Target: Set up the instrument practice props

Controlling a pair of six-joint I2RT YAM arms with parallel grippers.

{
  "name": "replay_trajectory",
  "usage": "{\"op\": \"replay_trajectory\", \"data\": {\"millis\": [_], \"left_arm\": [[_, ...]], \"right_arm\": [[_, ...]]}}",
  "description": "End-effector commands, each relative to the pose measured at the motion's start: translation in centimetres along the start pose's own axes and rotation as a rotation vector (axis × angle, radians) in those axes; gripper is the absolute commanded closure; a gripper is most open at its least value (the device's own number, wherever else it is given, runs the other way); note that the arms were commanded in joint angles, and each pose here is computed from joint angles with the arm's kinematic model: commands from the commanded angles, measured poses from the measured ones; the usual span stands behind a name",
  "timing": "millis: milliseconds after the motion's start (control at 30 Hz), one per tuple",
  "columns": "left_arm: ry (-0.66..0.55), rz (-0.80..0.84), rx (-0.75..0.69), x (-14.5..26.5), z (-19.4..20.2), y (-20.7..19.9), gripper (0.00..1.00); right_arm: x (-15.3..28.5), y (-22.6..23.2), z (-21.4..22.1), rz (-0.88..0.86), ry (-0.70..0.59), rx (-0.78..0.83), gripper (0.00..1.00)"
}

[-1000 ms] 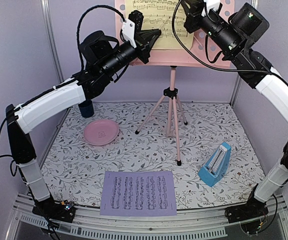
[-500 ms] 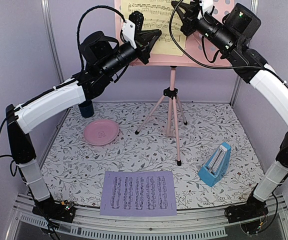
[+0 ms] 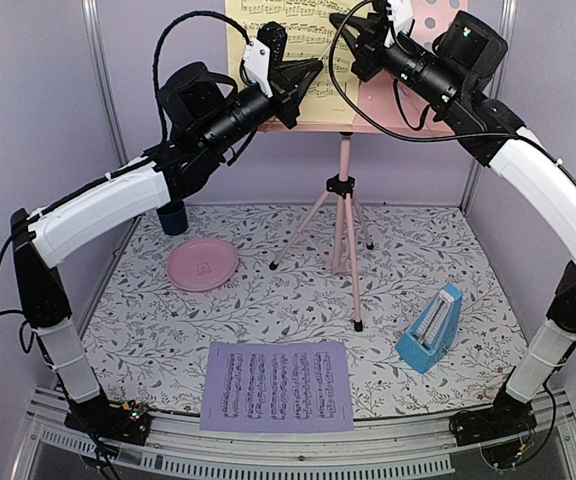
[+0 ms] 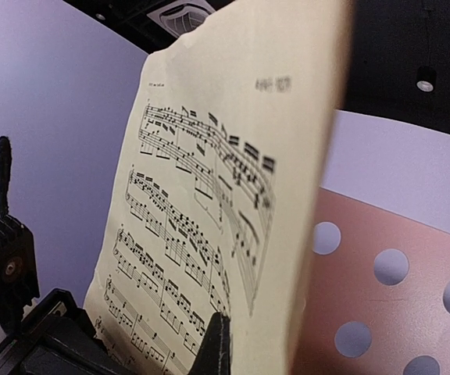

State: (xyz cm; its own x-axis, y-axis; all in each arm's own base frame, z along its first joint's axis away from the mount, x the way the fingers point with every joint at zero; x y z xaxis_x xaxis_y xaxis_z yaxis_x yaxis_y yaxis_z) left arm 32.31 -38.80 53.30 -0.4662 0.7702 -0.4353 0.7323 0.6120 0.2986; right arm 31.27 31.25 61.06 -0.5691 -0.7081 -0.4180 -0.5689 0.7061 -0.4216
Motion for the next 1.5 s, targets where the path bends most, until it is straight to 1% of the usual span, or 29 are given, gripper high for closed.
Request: {"op": "replay_trajectory", "data": {"millis": [0, 533, 600, 667, 800, 833, 933, 1067, 1100, 1200, 1367, 1467], "left_arm": [[-0.095, 0.024, -0.023, 0.7, -3.4, -0.3, 1.0], [-0.091, 0.001, -0.029, 0.8, -3.2, 0.0, 1.0], [-0.085, -0.004, -0.024, 0.9, -3.1, 0.0, 0.93], [-0.081, -0.008, -0.024, 1.0, -3.0, 0.0, 0.82], [-0.081, -0.016, -0.027, 1.3, -3.2, -0.1, 0.73], [-0.079, -0.019, -0.029, 1.4, -3.2, -0.1, 0.69], [-0.082, -0.024, -0.033, 1.6, -3.4, -0.2, 0.63], [-0.086, -0.029, -0.03, 2.0, -3.7, -0.4, 0.54], [-0.087, -0.032, -0.032, 2.2, -3.9, -0.4, 0.52], [-0.084, -0.04, -0.031, 2.5, -4.0, -0.5, 0.48], [-0.074, -0.061, -0.006, 3.4, -4.5, -0.4, 0.46], [-0.025, -0.107, 0.038, 3.9, -4.3, 0.3, 0.46]], "right_arm": [[-0.3, -0.2, -0.1, -0.006, -0.011, -0.012, 1.0], [-0.6, 0.0, 0.4, -0.011, -0.012, -0.011, 1.0], [-0.7, 0.1, 0.6, -0.01, -0.009, -0.008, 1.0], [-0.8, 0.1, 0.7, -0.01, -0.008, -0.008, 1.0], [-1.0, 0.0, 1.0, -0.002, -0.005, -0.004, 1.0], [-1.0, 0.0, 0.9, 0.001, -0.007, -0.002, 1.0], [-1.0, -0.1, 1.0, 0.012, -0.006, 0.003, 1.0], [-1.0, -0.5, 1.1, 0.041, 0.002, 0.005, 0.85], [-1.0, -0.5, 0.9, 0.043, 0.0, 0.004, 0.76], [-0.8, -0.8, 0.7, 0.053, -0.005, 0.007, 0.63], [-0.2, -1.8, -0.5, 0.1, -0.017, 0.017, 0.46], [0.4, -2.6, -1.3, 0.146, -0.02, 0.028, 0.36]]}}
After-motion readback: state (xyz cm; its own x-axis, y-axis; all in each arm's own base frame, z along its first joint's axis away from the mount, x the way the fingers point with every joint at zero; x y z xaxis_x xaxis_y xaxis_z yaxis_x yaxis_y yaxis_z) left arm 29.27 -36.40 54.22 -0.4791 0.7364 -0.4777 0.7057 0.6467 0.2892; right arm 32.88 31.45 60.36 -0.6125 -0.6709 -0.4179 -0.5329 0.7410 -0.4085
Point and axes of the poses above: each gripper's point midway between its finger pads, its own x axis back along the fingers, its own y axis along the line the jaws close on, z = x × y, the point moved 4 cm from there along x, back along the fingers, and after that the axes turned 3 degrees about x, right-handed, at the moved point
